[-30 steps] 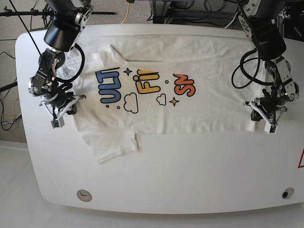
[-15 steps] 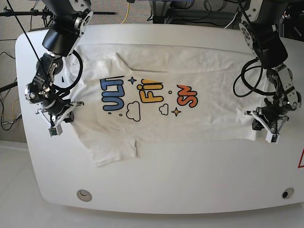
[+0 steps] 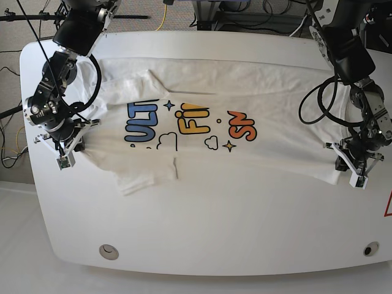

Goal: Fold the T-shirt properly
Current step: 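Lift the side edges and fold them over toward the shoulder edge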

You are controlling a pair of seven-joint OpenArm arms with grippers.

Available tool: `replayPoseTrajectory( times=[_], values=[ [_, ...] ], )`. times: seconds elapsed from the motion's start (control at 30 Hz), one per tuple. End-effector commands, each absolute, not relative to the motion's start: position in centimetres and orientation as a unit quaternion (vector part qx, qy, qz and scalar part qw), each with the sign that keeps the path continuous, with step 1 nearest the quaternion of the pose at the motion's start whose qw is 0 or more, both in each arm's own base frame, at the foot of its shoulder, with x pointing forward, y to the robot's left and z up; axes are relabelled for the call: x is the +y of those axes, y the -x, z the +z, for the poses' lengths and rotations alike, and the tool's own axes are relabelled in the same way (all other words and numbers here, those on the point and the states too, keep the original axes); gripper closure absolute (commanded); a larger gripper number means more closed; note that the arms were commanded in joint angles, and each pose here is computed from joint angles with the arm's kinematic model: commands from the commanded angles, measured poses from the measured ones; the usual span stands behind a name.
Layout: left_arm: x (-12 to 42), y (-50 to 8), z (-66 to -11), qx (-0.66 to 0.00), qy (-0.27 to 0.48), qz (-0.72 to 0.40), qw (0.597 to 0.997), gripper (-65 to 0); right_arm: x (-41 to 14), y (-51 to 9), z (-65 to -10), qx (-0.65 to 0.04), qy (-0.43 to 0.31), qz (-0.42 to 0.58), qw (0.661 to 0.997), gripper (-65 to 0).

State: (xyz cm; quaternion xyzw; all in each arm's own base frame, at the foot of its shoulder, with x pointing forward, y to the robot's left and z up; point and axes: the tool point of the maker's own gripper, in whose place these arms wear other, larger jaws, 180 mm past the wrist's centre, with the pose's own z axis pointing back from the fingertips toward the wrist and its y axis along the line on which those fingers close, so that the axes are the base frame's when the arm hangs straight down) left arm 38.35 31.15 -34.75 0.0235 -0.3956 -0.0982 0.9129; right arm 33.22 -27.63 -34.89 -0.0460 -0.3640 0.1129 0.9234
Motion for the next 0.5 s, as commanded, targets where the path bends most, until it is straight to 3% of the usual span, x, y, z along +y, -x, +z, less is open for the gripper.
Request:
replayPoseTrajectory(
  times=[0.0, 0.47],
  values=[
    [32.4, -38.9, -31.8, -0.42, -0.054, -0.105, 0.9, -0.6, -28.4, -33.3, -33.2, -0.378, 0.068, 0.117, 0.916, -0.1],
    [32.9, -35.6, -30.5, -0.388, -0.114, -0.136, 0.904, -0.6, -28.5, -29.7, -31.8, -0.358, 0.115, 0.143, 0.916, 0.0]
  ],
)
